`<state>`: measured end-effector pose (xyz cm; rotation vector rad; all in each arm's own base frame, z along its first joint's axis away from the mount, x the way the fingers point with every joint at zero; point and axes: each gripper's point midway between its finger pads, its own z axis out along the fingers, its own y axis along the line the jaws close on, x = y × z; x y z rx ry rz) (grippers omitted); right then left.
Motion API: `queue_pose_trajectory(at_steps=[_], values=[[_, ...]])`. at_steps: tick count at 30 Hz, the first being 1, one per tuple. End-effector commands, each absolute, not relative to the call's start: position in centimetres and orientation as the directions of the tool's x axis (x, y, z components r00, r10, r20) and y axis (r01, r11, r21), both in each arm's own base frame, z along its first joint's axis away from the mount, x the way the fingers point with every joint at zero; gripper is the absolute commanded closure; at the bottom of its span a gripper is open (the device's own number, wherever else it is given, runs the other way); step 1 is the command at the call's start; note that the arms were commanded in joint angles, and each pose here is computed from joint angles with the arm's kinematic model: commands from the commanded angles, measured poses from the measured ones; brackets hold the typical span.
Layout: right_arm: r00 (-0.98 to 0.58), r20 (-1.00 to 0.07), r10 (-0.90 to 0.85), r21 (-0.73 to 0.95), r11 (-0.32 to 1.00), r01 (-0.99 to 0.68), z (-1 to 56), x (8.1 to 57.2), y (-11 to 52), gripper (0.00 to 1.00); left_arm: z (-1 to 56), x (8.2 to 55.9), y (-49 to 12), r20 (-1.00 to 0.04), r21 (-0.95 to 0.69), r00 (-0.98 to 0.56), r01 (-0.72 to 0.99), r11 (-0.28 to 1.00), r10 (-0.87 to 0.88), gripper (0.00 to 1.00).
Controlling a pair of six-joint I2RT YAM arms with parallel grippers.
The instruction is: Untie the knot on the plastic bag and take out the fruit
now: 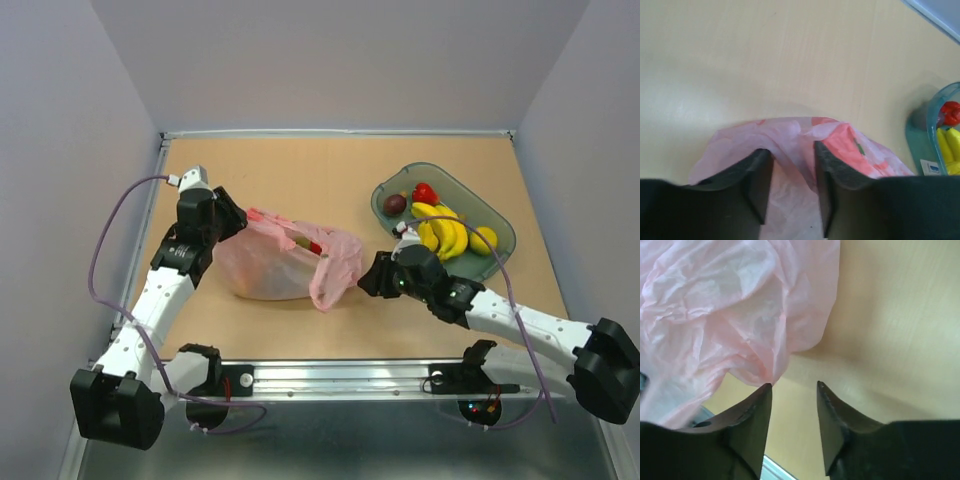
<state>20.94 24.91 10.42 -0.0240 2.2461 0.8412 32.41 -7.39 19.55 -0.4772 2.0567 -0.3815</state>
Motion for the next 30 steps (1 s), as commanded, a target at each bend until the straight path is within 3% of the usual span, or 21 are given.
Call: queue_pose_trajectory(at_steps=[1, 5, 10, 16, 25, 30], values=[[-0.629, -0.774, 0.077, 0.390, 0.841, -0.376, 16.8, 22.8, 24.0, 0.43, 26.8, 32.8, -6.3, -0.853, -0.411, -0.320, -0.074, 0.908, -0.412, 0.31], [-0.546, -0.838, -0.001, 0.294, 0.842, -0.453, 22.0, 24.0, 24.3, 0.24, 29.4, 31.1, -6.1, -0.883, -0.369, -0.301, -0.024, 0.929, -0.359, 0.20], [-0.421, -0.905, -0.064, 0.203, 0.805, -0.558, 28.6, 26.3, 26.5, 0.14, 31.6, 29.2, -8.3, -0.894, -0.363, -0.325, 0.121, 0.924, -0.309, 0.18], [-0.368, -0.915, -0.163, 0.120, 0.762, -0.636, 30.2, 29.5, 30.6, 0.08, 32.0, 27.2, -13.8, -0.902, -0.340, -0.378, 0.317, 0.885, -0.211, 0.18], [-0.422, -0.859, -0.289, 0.132, 0.671, -0.729, 25.4, 31.1, 35.5, 0.09, 28.8, 26.5, -18.3, -0.905, -0.258, -0.417, 0.394, 0.882, -0.078, 0.19], [-0.451, -0.832, -0.322, 0.110, 0.701, -0.704, 22.8, 31.7, 34.9, 0.30, 27.3, 26.0, -19.5, -0.892, -0.280, -0.446, 0.415, 0.865, -0.074, 0.25]])
